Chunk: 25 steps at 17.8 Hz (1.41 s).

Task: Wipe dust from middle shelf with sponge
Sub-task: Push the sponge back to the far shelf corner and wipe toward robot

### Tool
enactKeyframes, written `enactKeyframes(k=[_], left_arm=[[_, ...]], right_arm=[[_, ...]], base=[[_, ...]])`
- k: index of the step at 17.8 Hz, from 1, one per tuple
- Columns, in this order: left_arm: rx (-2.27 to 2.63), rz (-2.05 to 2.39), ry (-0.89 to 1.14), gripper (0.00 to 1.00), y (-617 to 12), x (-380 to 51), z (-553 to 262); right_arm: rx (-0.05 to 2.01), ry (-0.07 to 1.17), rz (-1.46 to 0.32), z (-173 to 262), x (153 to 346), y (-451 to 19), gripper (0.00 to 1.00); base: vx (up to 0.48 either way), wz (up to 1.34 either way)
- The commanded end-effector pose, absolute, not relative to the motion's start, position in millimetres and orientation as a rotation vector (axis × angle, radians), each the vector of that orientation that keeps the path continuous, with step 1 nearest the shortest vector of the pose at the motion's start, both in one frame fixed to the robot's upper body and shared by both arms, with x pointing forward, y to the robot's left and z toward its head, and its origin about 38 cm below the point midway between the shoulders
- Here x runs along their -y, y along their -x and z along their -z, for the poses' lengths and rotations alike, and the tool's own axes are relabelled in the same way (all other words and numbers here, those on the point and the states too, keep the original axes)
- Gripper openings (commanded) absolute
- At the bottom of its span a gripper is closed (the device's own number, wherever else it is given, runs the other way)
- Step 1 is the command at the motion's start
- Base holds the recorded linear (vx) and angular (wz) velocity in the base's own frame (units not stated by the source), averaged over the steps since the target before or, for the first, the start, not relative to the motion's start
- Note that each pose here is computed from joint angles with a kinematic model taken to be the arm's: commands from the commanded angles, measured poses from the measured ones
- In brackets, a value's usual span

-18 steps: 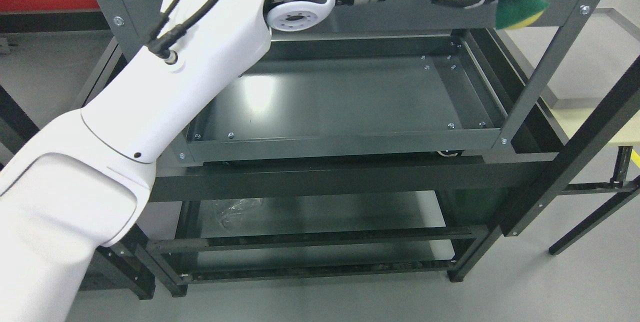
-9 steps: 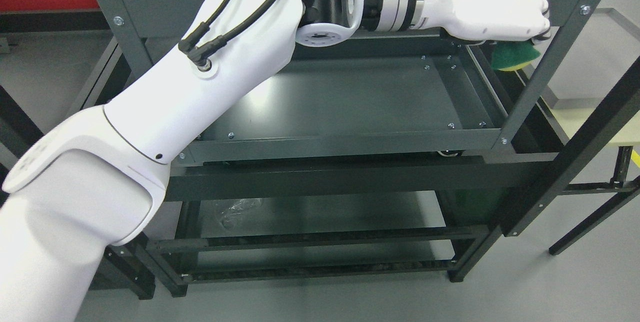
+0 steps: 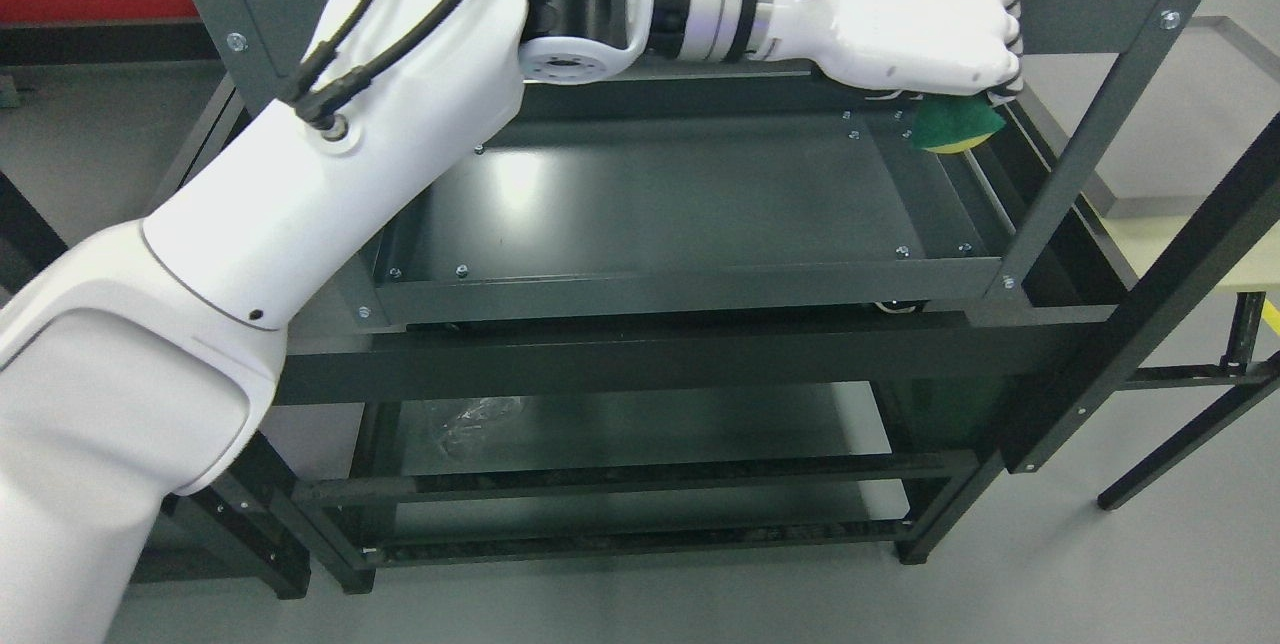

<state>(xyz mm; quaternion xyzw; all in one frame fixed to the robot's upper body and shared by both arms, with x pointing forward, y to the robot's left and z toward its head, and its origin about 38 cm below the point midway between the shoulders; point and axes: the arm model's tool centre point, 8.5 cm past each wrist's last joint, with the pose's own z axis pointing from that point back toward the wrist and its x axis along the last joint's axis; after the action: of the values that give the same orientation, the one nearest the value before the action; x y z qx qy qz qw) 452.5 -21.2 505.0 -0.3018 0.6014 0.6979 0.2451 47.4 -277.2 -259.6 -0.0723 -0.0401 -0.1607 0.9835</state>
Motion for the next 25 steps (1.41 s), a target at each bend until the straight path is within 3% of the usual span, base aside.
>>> enactKeyframes(k=[1, 4, 10, 18, 22, 25], left_arm=[[-1.691, -1.815, 0.981, 0.0, -430.7, -95.9, -534.5], [-1.723, -1.828, 0.974, 0.0, -411.9, -142.5, -530.1], [-1.796, -1.918, 1.188, 0.0, -402.2, -251.0, -541.0], [-1.856, -1.975, 1.386, 0.0, -360.6, -345.1, -562.9], [-1.897, -1.966, 1.353, 0.0, -356.5, -346.0, -563.0], [-1.965, -1.96, 1.198, 0.0, -382.7, -304.3, -545.4]], right_arm=[[0.029, 0.152, 0.324, 258.8, 287.3, -46.0, 1.0], [0.03, 0.152, 0.324, 258.7, 287.3, -47.0, 1.0], [0.029, 0.152, 0.324, 258.8, 287.3, -46.0, 1.0], [0.029, 0.152, 0.324, 258.8, 287.3, -46.0, 1.0], [0.029, 0.152, 0.324, 258.8, 287.3, -46.0, 1.0], [0.029, 0.152, 0.324, 258.8, 287.3, -46.0, 1.0]], base=[[0.0, 0.0], [0.0, 0.0], [0.0, 0.0], [0.0, 0.0], [0.0, 0.0], [0.0, 0.0]])
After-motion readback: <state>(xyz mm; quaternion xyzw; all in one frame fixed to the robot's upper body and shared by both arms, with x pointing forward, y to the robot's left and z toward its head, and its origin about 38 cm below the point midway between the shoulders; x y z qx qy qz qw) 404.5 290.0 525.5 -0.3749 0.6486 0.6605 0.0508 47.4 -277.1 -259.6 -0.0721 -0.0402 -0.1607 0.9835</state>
